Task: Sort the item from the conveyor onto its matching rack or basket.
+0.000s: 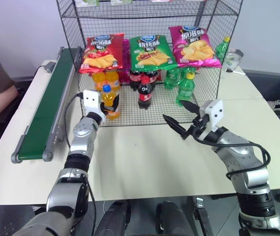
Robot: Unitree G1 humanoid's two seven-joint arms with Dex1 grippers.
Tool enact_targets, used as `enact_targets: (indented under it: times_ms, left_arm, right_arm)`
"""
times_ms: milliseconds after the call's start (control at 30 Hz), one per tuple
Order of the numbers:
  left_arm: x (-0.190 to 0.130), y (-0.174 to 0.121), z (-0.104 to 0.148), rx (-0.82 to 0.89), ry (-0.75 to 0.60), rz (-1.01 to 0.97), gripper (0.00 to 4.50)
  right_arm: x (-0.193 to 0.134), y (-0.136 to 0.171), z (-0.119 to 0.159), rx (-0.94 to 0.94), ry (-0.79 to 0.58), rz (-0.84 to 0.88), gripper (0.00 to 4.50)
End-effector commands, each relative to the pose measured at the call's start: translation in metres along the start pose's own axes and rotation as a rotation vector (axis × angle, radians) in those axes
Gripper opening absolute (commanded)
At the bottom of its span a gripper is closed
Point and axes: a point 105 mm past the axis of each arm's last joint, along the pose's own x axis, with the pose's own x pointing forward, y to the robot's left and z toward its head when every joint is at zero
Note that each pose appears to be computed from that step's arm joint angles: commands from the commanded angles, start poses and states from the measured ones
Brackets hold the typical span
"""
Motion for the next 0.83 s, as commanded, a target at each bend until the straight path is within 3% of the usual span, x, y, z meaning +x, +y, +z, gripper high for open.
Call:
enact_targets:
  times_ms: [33, 167, 567, 833]
  left_arm:
    - [-0.008, 0.008, 0.032, 0.010, -0.092, 0.010, 4.46]
    - [-0.029, 0.011, 0.049, 0.044, -0.098, -0.008, 4.46]
    - [-0.109, 0.050, 0.048, 0.106, 0.202, -0.137, 4.46]
    - [-0.119, 0.047, 0.042, 0.089, 0.256, -0.175, 4.46]
  right_arm:
    - [-0.001, 0.001, 0.018, -0.045, -0.055, 0.012, 4.50]
    - [0.000, 0.001, 0.018, -0.047, -0.055, 0.015, 4.50]
    - [-0.025, -0.025, 0.010, -0.080, 0.054, 0.024, 4.50]
    - [-0.027, -0.020, 0.005, -0.070, 0.077, 0.051, 4.50]
